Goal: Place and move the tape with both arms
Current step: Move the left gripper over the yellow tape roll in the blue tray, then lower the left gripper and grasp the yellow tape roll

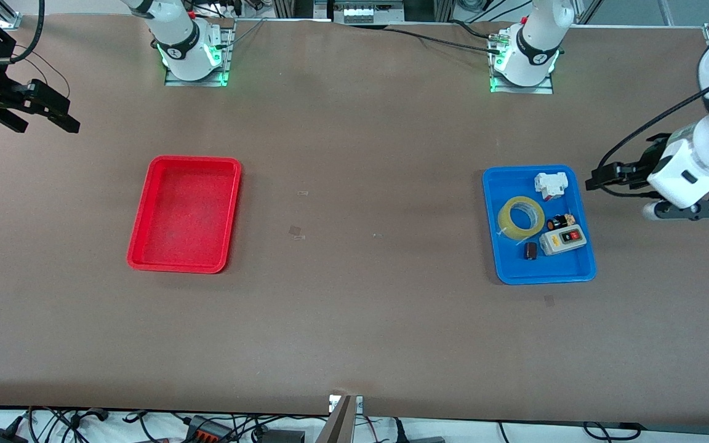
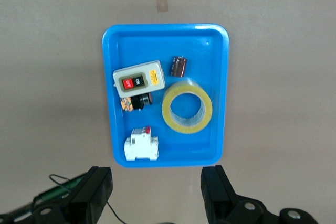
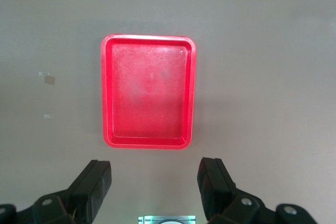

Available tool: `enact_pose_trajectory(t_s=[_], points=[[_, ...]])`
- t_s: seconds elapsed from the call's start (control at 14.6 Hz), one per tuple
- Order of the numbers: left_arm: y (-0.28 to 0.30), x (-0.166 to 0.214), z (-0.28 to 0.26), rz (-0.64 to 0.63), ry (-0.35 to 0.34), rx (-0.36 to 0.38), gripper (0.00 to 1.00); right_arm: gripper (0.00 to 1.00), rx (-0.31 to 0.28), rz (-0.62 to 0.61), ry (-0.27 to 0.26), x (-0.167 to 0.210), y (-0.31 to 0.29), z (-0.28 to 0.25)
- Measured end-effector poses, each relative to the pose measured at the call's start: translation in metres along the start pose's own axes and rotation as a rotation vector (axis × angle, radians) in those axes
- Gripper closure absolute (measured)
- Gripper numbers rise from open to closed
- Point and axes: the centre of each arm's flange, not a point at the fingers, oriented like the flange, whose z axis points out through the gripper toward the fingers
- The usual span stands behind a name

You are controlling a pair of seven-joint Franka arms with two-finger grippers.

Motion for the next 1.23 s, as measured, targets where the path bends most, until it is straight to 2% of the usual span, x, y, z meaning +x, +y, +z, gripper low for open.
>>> enact_pose_trajectory(t_s=[0.34,0.68,1.23], points=[[-0.001,-0.001,0.086,-0.003,0.043,0.000,0.00,0.01,0.000,0.000,-0.004,0.001,0.000,0.002],[-0.002,-0.014,0.162,-0.002,0.130,-0.001,0.00,0.01,0.000,0.000,-0.006,0.002,0.000,0.003],[0.012,-0.016,0.234,0.027,0.077,0.004,0.00,0.01,0.000,0.000,-0.007,0.002,0.000,0.004]])
